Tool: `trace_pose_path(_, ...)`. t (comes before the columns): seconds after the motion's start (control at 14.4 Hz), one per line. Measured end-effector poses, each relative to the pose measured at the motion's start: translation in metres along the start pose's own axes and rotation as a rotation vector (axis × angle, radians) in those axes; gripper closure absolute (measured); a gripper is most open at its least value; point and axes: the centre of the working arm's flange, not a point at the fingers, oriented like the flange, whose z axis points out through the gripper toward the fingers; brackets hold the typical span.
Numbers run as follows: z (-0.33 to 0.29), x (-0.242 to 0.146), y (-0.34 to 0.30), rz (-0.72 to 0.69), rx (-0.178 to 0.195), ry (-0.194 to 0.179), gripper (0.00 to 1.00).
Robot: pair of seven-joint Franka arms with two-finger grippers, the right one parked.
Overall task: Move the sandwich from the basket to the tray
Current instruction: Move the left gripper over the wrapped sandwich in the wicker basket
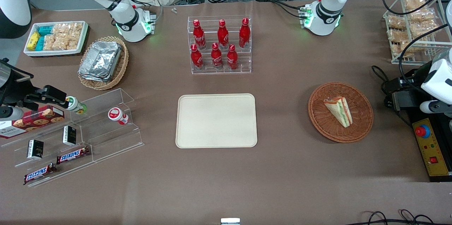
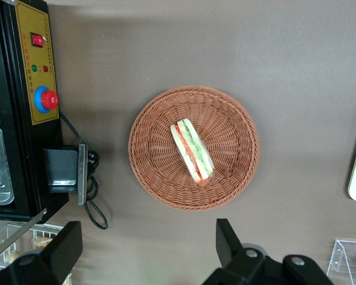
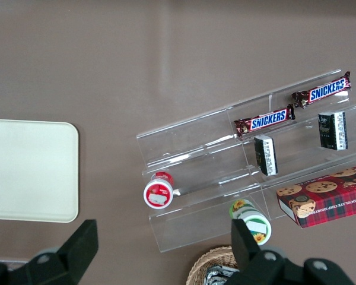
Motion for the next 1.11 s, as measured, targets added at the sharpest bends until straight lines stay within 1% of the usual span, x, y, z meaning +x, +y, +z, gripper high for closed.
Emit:
trace_pose_path(0.28, -0.002, 0.000, 0.000, 0.000, -0.003, 0.003, 0.00)
trace_pose_path(0.42, 0.001, 0.001, 0.001, 0.002, -0.003, -0.002, 0.00)
trace_pose_path(0.49, 0.005, 0.000, 0.002, 0.004, -0.002, -0.011, 0.00)
trace_pose_path(0.7, 0.028, -0.003, 0.005, 0.004, 0.002, -0.058, 0.00)
trace_pose_path(0.77, 0.038, -0.004, 0.007, -0.005, 0.005, -0.054, 0.00)
trace_pose_path(0.97, 0.082, -0.021, 0.018, -0.118, 0.009, 0.002, 0.00)
trace_pose_path(1.04, 0.100, -0.030, 0.021, -0.149, 0.012, 0.003, 0.00)
trace_pose_path(1.11, 0.117, -0.038, 0.024, -0.169, 0.015, -0.003, 0.00)
